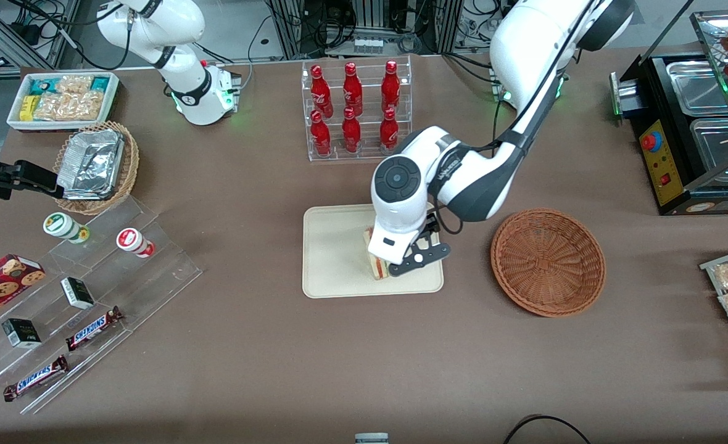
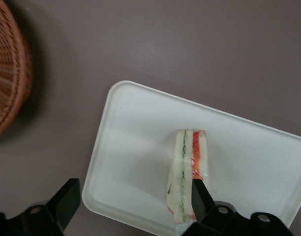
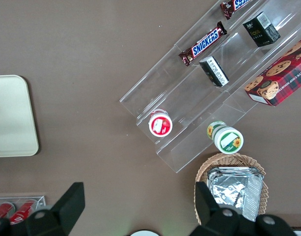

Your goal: Place sandwich from basket to tray

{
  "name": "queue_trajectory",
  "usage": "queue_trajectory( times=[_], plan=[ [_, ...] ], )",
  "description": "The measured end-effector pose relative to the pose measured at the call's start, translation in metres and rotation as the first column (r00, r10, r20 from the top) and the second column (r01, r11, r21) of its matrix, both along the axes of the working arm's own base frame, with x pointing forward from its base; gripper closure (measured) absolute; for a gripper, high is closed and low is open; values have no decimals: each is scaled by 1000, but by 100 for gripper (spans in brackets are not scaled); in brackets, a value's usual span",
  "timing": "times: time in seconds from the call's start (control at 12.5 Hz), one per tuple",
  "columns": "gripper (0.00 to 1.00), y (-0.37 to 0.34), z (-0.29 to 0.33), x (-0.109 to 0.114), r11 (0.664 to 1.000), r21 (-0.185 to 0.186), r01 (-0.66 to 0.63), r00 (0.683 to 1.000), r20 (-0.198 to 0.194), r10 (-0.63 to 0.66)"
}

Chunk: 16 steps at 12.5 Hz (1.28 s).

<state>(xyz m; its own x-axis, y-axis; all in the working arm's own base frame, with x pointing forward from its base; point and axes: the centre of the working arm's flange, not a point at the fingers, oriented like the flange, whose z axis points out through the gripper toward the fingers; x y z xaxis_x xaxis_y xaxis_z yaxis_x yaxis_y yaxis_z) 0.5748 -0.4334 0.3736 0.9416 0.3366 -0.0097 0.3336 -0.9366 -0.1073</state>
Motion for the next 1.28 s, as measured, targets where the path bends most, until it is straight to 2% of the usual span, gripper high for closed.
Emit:
queue_trajectory(
  times=[0.48, 0.56, 0.72, 0.88, 1.2, 1.28],
  plan=[
    [0, 121, 56, 40, 990, 26, 140, 989, -61, -138],
    [0, 145, 66, 45, 987, 15, 160, 985, -64, -159],
    [0, 191, 88, 52, 976, -32, 217, 973, -78, -219],
    [0, 234, 109, 51, 962, -54, 267, 956, -114, -271],
    [0, 300, 146, 46, 927, -146, 344, 924, -125, -363],
    [0, 318, 156, 42, 917, -159, 367, 913, -126, -387]
  ],
)
